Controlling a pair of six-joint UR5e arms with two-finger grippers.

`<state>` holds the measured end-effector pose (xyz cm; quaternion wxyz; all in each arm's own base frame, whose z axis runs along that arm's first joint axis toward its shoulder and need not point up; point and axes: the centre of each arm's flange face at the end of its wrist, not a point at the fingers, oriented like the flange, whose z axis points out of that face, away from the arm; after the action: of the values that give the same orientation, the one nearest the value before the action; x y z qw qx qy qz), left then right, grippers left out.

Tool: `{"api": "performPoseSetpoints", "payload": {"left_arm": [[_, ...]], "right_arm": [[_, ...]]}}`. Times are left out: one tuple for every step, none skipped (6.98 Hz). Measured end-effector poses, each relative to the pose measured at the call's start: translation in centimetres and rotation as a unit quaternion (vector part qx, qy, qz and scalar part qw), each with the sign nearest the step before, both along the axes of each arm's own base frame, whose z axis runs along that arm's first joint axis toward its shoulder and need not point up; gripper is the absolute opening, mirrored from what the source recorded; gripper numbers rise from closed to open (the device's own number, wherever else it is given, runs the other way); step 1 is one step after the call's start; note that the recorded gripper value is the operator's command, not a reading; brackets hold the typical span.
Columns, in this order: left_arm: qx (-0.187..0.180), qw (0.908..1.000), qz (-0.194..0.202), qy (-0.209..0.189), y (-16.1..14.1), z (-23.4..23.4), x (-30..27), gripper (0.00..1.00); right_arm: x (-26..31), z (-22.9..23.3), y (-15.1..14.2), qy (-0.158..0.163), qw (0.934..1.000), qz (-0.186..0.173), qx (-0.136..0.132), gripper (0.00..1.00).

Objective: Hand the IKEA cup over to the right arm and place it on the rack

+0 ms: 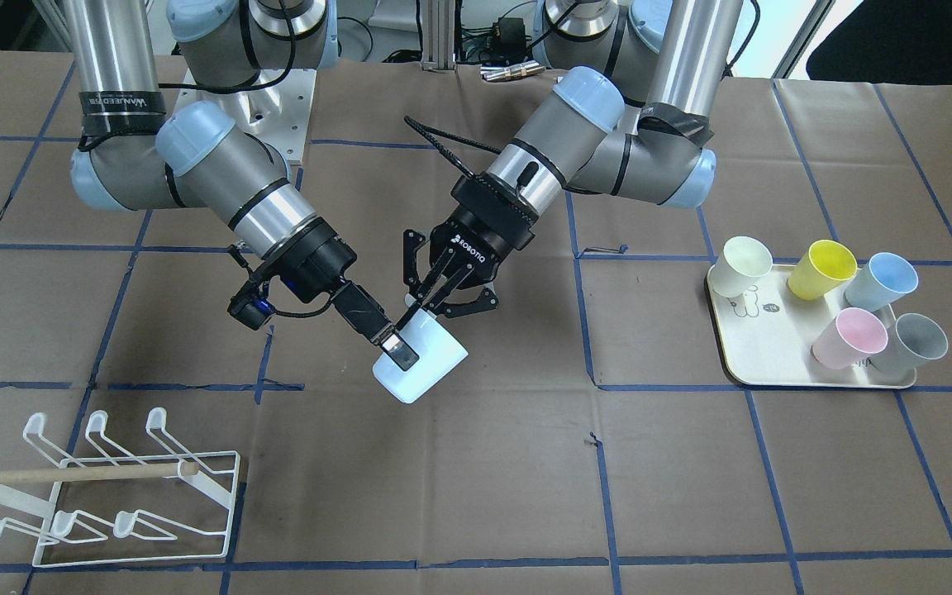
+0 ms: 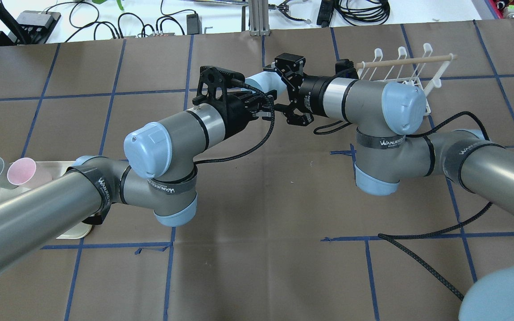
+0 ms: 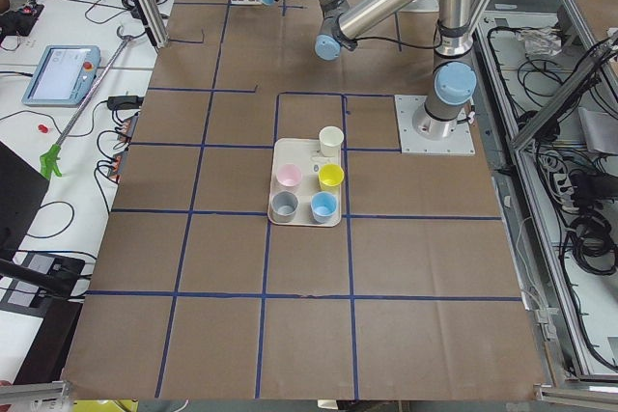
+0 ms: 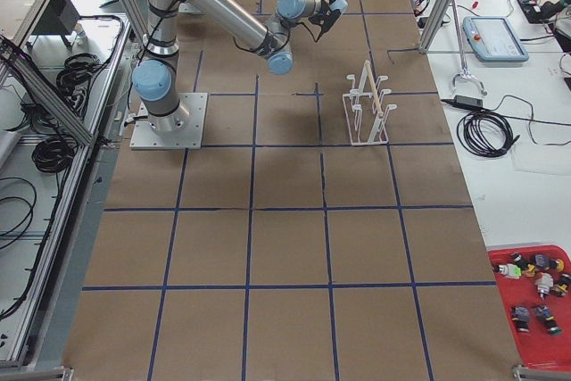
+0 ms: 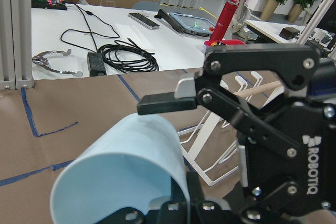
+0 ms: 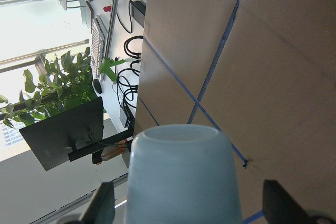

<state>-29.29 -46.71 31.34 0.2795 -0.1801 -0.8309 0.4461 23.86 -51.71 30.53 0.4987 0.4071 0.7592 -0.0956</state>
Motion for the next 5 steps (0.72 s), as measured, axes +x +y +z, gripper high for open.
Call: {"api": "performPoseSetpoints", "payload": {"left_arm": [[0.000, 1.0000, 0.000, 0.000, 0.00, 0.01, 0.00, 0.00], [0.000, 1.0000, 0.000, 0.000, -0.01, 0.04, 0.00, 0.00], [-0.001, 1.0000, 0.000, 0.000, -0.02, 0.06, 0.00, 0.00], [-0.001, 1.0000, 0.000, 0.000, -0.05, 0.09, 0.00, 0.00], [-0.002, 1.0000, 0.001, 0.000, -0.09, 0.14, -0.01, 0.00]], "right_arm": [[0.11, -0.07, -0.39, 0.000, 1.0000, 0.001, 0.001, 0.99], [0.15, -0.21, -0.78, 0.000, 1.0000, 0.001, 0.002, 0.99], [0.15, -0.34, -1.00, 0.000, 1.0000, 0.000, 0.003, 0.99], [0.12, -0.47, -1.14, 0.000, 1.0000, 0.000, 0.004, 0.99], [0.10, -0.54, -1.23, 0.000, 1.0000, 0.000, 0.004, 0.99]]}}
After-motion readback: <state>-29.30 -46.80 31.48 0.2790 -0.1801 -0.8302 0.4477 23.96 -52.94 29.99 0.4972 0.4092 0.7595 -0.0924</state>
